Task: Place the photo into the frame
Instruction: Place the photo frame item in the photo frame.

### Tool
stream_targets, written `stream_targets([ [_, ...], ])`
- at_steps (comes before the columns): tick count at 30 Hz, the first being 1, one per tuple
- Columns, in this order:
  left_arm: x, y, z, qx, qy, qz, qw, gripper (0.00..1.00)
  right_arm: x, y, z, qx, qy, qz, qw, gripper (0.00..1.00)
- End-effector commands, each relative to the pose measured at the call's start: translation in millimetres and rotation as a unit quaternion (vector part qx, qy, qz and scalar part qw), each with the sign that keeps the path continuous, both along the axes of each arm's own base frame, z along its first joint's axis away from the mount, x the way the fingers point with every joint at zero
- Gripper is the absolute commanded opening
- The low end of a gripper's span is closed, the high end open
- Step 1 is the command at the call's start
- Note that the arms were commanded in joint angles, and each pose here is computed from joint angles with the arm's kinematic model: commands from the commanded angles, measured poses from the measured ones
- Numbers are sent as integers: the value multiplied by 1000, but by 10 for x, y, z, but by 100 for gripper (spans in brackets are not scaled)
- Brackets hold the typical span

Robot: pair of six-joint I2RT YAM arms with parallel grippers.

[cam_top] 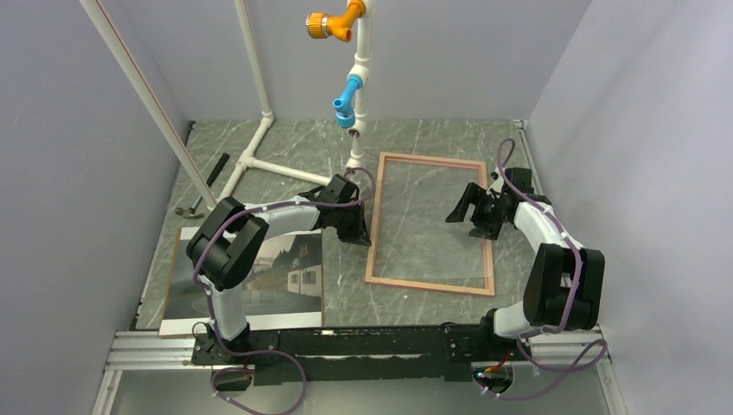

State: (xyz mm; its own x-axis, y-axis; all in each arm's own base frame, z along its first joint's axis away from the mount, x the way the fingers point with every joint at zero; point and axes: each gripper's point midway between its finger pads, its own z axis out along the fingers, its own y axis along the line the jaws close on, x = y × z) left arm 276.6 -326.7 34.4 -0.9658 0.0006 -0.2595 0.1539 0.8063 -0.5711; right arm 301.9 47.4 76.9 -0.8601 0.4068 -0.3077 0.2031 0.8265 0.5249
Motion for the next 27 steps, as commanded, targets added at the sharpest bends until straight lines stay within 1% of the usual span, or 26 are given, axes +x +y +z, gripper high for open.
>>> stream_targets([
  [1, -140, 167, -455, 72, 16, -11, 997, 0, 10, -46, -101, -20, 6, -6, 1000, 91],
  [5, -142, 165, -450, 71, 16, -11, 997, 0, -15, -80, -217, -29, 22, -14, 999, 99],
  [10, -139, 168, -453, 72, 16, -11, 997, 0, -23, -119, -291, -39, 31, -22, 999, 100],
  [15, -140, 168, -452, 72, 15, -11, 997, 0, -30, -216, -344, -64, 40, -39, 996, 100],
  [20, -144, 168, -453, 72, 15, -12, 997, 0, -23, -302, -327, -87, 36, -55, 994, 100],
  [27, -140, 167, -448, 71, 14, -12, 997, 0, -25, -353, -286, -100, 29, -63, 993, 100],
])
